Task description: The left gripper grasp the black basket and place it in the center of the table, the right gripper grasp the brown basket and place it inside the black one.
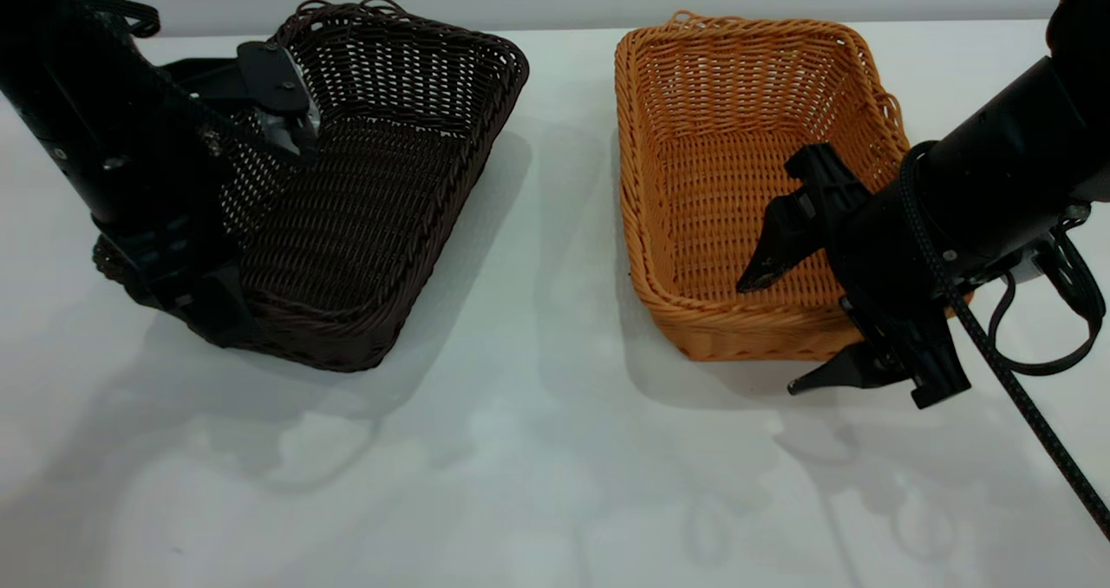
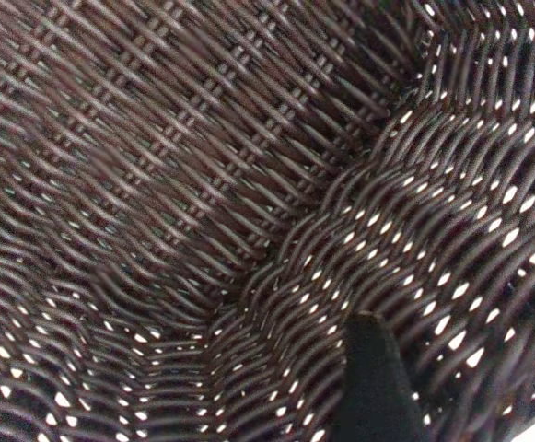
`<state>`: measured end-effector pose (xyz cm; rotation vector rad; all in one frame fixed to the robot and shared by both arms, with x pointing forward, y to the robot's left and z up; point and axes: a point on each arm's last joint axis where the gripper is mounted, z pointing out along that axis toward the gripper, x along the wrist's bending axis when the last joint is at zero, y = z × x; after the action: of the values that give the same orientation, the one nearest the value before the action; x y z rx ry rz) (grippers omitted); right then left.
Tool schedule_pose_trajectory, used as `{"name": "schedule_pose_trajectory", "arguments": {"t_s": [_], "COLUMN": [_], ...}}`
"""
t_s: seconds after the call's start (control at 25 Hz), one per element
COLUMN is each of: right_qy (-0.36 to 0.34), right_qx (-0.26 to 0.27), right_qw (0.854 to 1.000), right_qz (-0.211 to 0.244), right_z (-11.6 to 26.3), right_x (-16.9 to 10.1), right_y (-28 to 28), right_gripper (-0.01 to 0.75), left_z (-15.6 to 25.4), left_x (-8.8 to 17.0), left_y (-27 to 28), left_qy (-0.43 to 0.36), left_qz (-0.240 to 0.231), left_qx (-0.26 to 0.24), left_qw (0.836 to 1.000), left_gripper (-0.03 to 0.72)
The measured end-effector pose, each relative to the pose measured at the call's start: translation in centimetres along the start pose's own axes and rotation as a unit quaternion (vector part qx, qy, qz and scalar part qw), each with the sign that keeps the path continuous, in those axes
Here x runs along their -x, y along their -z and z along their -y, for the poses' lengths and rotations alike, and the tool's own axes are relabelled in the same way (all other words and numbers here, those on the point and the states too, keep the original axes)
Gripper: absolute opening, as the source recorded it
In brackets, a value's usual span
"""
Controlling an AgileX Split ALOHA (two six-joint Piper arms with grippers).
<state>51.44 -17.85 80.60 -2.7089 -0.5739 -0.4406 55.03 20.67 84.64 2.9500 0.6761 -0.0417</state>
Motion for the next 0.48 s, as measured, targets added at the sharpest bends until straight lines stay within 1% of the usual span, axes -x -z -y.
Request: {"name": "schedule_pose_trajectory", "arguments": {"t_s": [0.16,0.32,0.48], "right_qy": [0.001,0.002,0.002], "right_qx": [0.000,-0.001,-0.001], "right_qw": [1.000,1.000,1.000], "right_qz": [0.000,0.000,0.000], "right_z": [0.0,0.0,0.0], "right_x": [0.0,0.0,0.0], "right_y": [0.0,0.0,0.0], "right_gripper": [0.555,0.555,0.555], "left_z": [0.0,-0.4,-0.9], "left_x": [0.0,0.1,0.4], "left_y": [0.0,1.2,3.0], "left_qy": [0.003,0.017,0.013], "left_qz": [0.001,-0.005,-0.019], "left_qx": [0.002,0.021,0.037], "left_qw": [1.000,1.000,0.999], "left_gripper": [0.426,0.425,0.425]}}
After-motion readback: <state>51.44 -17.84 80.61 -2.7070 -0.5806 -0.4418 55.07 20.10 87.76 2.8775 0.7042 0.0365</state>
